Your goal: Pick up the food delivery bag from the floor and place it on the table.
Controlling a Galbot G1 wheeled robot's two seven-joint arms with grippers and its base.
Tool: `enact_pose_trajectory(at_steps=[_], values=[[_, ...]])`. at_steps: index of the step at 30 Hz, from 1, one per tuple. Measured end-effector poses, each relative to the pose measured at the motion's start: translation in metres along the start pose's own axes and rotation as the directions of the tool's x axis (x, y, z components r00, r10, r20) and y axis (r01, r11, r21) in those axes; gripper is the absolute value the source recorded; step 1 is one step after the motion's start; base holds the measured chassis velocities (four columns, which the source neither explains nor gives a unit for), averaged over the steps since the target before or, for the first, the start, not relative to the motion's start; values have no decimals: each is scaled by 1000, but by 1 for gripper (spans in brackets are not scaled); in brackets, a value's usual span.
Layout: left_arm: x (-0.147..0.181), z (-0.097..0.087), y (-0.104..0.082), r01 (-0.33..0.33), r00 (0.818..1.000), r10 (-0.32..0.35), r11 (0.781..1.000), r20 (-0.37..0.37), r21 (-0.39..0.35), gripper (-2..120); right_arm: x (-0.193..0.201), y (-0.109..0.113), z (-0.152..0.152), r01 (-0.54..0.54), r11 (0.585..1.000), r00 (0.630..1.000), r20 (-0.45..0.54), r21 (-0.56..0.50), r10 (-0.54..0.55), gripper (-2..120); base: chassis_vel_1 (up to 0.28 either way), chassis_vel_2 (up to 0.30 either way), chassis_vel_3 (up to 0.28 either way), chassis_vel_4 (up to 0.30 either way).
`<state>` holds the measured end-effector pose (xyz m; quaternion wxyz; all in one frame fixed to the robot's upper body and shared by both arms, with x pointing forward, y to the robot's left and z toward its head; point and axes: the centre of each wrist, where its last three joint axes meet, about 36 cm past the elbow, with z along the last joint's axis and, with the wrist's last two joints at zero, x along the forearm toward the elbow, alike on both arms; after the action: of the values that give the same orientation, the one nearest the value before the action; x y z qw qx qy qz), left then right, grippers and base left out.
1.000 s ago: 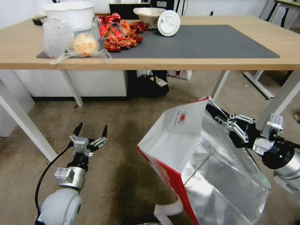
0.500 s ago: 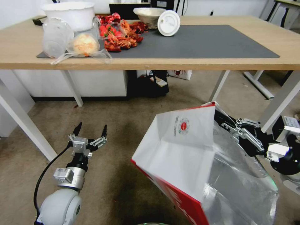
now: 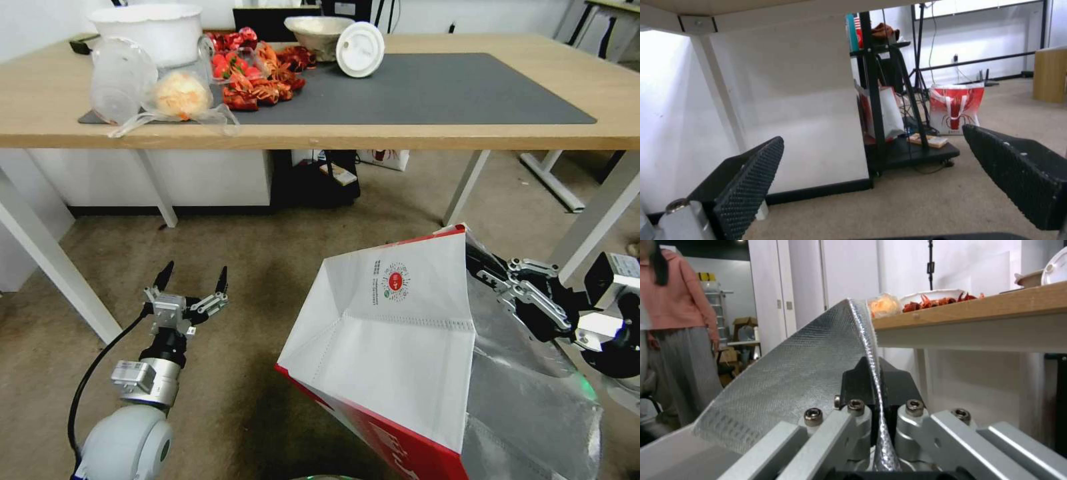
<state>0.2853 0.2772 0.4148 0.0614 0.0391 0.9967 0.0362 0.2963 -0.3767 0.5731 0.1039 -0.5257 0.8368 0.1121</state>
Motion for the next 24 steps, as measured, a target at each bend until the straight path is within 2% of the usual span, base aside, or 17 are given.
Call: enact_pose_trajectory(at_steps=[24], values=[[11,1,0,-34,999,34,999,36,-22,100,-2,14,1,7,1000,1000,-8,19,-7,0,0,0,0,0]])
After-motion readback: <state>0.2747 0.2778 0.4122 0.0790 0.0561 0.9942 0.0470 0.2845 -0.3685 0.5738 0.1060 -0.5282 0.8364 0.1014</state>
